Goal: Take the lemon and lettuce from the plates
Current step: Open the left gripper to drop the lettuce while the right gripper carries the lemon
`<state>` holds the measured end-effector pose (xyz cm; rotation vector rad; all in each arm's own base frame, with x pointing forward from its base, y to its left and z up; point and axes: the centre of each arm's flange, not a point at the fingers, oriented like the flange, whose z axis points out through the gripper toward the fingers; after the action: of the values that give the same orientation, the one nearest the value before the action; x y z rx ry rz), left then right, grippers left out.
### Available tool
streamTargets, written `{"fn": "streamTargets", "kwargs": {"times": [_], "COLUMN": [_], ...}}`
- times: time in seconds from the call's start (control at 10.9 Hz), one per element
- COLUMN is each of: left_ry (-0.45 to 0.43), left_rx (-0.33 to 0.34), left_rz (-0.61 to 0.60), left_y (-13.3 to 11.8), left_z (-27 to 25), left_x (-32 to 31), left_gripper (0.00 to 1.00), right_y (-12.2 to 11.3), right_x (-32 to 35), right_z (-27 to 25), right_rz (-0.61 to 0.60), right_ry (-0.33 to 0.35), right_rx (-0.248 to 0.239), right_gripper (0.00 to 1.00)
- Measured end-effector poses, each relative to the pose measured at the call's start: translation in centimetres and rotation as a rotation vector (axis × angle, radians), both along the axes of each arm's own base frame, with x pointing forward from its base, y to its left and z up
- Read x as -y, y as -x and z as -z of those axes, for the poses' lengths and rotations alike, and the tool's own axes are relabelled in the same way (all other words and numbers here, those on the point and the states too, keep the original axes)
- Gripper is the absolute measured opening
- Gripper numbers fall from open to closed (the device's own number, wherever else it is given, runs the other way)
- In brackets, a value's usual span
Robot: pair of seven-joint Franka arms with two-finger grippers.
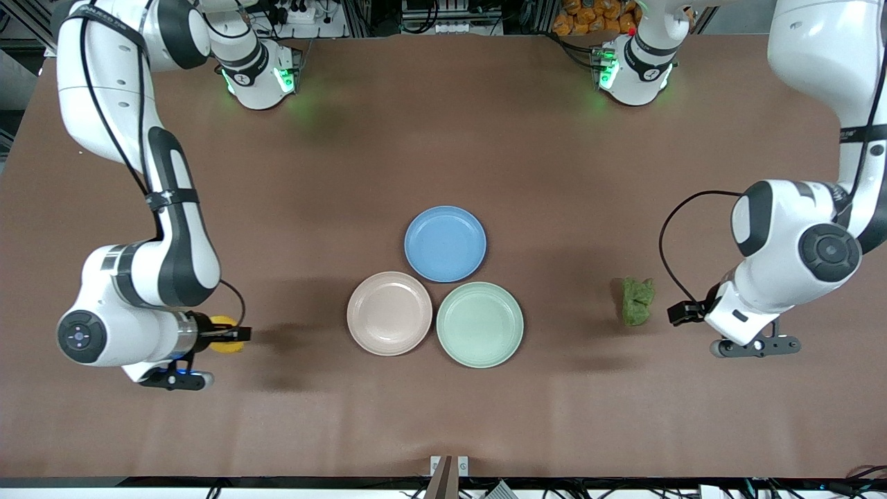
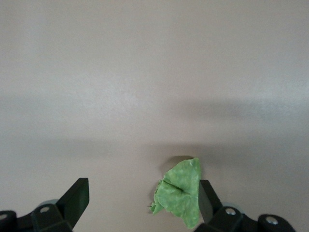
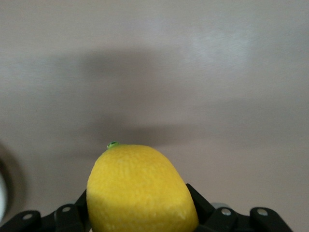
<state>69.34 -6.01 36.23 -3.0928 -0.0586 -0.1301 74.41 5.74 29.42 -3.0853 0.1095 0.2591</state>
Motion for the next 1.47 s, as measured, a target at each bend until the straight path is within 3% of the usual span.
{"fn": "streamTargets", "kwargs": {"times": [0.46,0.92,1.1,1.19,1.47], "left_ry": [-0.007,-0.008,-0.009,-0.008,-0.008], "left_rx": [0.057,0.117,0.114,0.102,0.069], "left_rz": [-0.019,-0.014,-0.006,0.005,0.041], "left_y": [1.0,2.9,3.8,4.3,6.2], "left_z": [-7.8,-15.5,-17.0,-17.5,-19.5], "left_x": [-1.1,-0.5,0.1,0.8,3.1], "left_gripper": [1.00,1.00,1.00,1.00,1.00], "right_y": [0.1,2.4,2.9,3.0,4.5], "right_x": [10.0,14.5,14.9,15.3,15.8], "right_z": [0.3,4.5,5.6,5.8,7.0], "right_rz": [-0.043,-0.055,-0.051,-0.048,-0.054], "right_ry": [-0.007,-0.012,-0.007,-0.004,0.011], "right_rx": [-0.003,-0.096,-0.110,-0.101,-0.011], "right_gripper": [0.73,0.73,0.73,0.73,0.73]}}
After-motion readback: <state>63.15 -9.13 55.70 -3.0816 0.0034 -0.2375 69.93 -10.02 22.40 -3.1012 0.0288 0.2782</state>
